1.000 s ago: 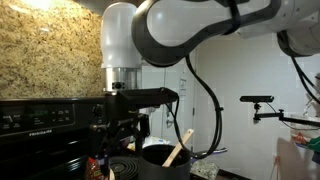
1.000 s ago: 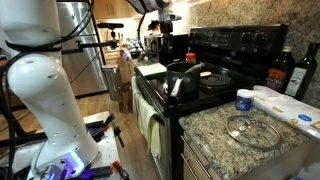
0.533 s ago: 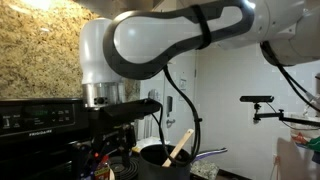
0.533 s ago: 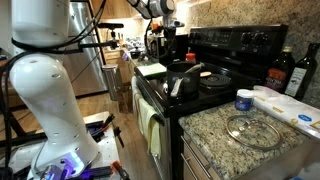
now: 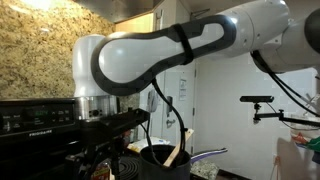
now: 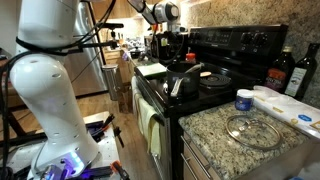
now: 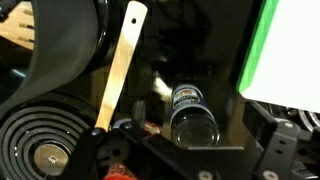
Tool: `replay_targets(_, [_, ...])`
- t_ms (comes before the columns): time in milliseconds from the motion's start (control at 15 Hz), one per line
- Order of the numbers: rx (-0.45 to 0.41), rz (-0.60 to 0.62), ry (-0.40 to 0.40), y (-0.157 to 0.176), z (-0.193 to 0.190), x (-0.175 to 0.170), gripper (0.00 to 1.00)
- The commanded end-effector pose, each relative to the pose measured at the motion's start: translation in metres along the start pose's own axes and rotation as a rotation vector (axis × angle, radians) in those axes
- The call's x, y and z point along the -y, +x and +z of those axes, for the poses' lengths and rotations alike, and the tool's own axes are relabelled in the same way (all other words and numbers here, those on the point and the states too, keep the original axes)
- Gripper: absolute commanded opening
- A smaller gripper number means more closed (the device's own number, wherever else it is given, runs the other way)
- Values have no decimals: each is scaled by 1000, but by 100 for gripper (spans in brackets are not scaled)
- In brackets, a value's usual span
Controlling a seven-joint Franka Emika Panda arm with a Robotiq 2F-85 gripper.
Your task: Pick the two bottles on the stove and place them on the counter, then pick the cooking stick from the pot and place it on the stove
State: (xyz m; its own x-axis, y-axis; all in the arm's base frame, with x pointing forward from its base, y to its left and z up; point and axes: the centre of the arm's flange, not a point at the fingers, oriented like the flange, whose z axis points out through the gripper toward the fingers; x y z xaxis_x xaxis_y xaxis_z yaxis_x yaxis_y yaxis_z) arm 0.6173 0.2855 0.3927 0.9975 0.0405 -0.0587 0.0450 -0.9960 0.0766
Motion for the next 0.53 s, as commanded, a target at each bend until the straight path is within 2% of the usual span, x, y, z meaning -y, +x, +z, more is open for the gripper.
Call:
replay_targets(0, [-7,-70,42,12,1,3,100])
replay_targets(200, [-11,-88,61,15,2,4,100])
replay_targets(267, [-9,-94,68,15,3,4,75])
replay_targets(333, [-7,-95,72,15,4,3,73])
replay_targets(467, [-2,-100,77,15,4,3,58])
